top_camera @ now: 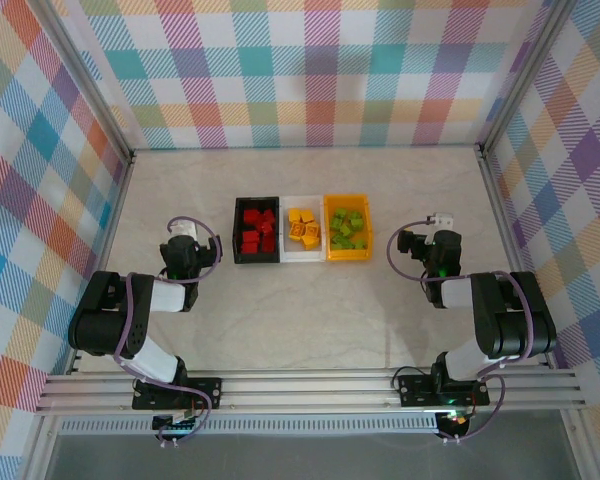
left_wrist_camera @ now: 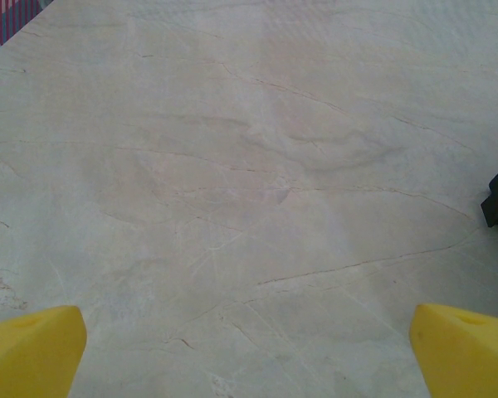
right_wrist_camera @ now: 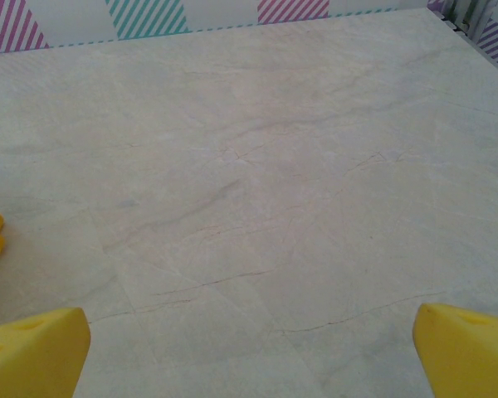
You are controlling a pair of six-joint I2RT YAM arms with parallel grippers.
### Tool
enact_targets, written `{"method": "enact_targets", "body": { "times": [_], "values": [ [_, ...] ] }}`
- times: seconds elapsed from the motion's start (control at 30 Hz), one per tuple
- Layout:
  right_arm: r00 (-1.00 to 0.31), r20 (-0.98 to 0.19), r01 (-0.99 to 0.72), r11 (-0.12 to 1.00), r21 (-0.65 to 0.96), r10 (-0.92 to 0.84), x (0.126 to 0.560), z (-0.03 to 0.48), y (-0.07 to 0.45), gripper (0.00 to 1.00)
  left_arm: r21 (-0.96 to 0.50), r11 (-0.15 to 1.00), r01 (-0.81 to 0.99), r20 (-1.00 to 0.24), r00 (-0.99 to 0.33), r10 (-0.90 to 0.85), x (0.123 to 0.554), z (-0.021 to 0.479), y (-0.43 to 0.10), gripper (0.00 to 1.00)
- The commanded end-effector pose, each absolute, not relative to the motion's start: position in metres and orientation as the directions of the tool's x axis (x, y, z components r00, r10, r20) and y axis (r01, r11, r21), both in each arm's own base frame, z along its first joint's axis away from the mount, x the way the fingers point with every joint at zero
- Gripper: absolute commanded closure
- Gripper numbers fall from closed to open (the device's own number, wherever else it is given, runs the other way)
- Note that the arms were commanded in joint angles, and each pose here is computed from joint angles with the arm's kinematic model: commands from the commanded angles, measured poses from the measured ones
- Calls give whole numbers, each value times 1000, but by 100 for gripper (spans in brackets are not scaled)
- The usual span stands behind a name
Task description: Sort the legos into containers by color
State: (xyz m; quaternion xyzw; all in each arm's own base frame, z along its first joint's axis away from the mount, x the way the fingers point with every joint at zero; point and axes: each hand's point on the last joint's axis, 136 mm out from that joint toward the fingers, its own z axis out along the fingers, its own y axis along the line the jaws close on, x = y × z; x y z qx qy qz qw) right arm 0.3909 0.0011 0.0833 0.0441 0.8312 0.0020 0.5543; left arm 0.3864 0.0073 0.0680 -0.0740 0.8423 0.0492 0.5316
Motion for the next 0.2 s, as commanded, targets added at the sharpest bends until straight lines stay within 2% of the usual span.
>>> {"method": "enact_targets", "body": {
  "times": [0.0,0.17],
  "values": [
    [-344,-936,56,997,55,71,395,93,2,0,-24,981,-190,-923,-373,-95,394,82,7,0],
    [-344,-936,56,997,55,71,395,93,2,0,-23,981,-191,-923,-373,-94,393,82,8,0]
  ]
}}
